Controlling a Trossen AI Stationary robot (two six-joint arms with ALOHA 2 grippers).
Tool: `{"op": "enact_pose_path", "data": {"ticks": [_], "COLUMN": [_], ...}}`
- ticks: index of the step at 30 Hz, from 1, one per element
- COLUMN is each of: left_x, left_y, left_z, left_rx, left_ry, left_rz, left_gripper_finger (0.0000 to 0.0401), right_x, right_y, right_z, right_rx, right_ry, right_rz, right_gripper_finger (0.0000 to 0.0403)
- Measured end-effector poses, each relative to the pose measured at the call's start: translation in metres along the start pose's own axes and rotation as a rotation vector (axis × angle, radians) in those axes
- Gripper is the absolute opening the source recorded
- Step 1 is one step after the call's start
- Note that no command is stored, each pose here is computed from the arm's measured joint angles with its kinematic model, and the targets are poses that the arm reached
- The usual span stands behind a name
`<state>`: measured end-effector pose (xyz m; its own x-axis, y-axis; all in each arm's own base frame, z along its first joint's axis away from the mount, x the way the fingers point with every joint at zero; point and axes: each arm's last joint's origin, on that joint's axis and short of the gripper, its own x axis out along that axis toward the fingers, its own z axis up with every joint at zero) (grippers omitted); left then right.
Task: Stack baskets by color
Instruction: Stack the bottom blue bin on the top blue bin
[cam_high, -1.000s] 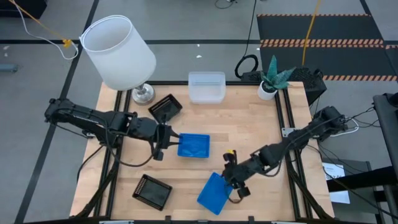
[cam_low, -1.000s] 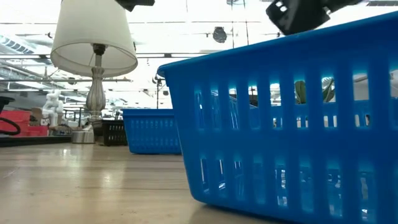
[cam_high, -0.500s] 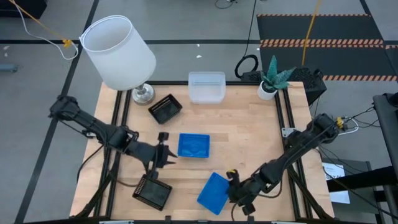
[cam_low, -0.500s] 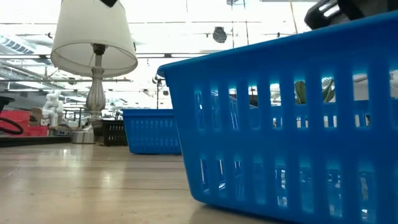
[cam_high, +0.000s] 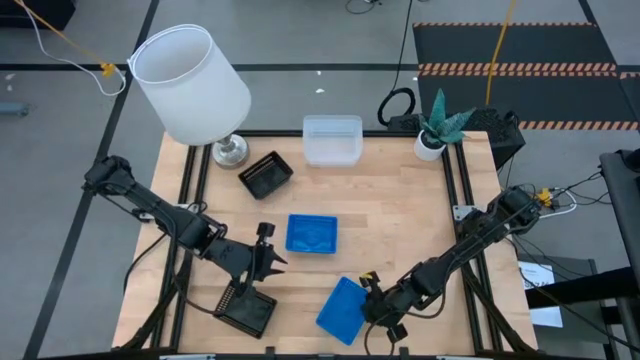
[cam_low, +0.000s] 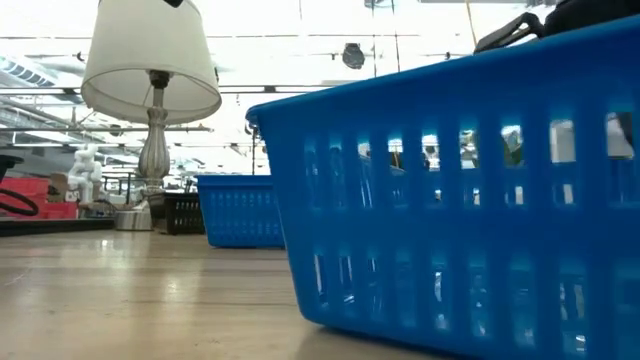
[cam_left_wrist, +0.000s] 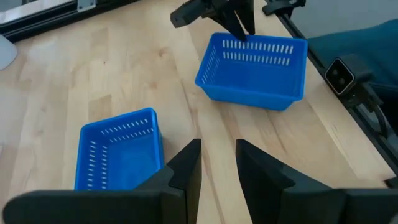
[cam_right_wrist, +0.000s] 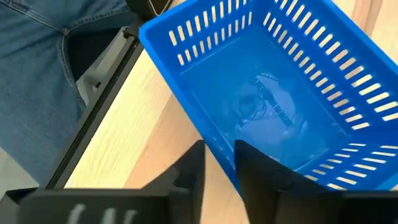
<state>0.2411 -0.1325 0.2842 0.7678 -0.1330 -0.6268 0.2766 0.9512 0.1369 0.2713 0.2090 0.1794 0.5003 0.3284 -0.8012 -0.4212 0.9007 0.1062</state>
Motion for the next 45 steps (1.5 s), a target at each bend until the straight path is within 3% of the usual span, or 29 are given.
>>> {"op": "enact_pose_path", "data": {"ticks": [9, 14, 27, 32, 37, 45], "left_x": [0.0, 0.0, 0.0, 0.0, 0.0, 0.0], "left_y": [0.0, 0.0, 0.0, 0.0, 0.0, 0.0], "left_z": [0.0, 0.0, 0.0, 0.0, 0.0, 0.0], "left_rx": [0.0, -0.001, -0.002, -0.002, -0.002, -0.003], "left_ry": [0.0, 0.0, -0.001, -0.001, -0.002, -0.002], "left_rz": [0.008, 0.011, 0.011, 0.012, 0.012, 0.012], "left_gripper_finger": [0.0102, 0.0102, 0.0102, 0.0102, 0.0102, 0.0102], "right_x": [0.0, 0.0, 0.001, 0.006, 0.008, -0.008], "right_y": [0.0, 0.0, -0.001, -0.004, -0.006, 0.001], "right_z": [0.0, -0.001, -0.002, -0.015, -0.018, 0.011], "right_rx": [-0.003, 0.034, 0.04, 0.045, 0.049, 0.06], "right_ry": [0.005, 0.005, -0.006, 0.016, 0.008, -0.076], "right_rz": [-0.001, -0.003, -0.058, -0.065, -0.065, -0.039], "right_gripper_finger": [0.0006, 0.0015, 0.0085, 0.0074, 0.002, 0.0013]}}
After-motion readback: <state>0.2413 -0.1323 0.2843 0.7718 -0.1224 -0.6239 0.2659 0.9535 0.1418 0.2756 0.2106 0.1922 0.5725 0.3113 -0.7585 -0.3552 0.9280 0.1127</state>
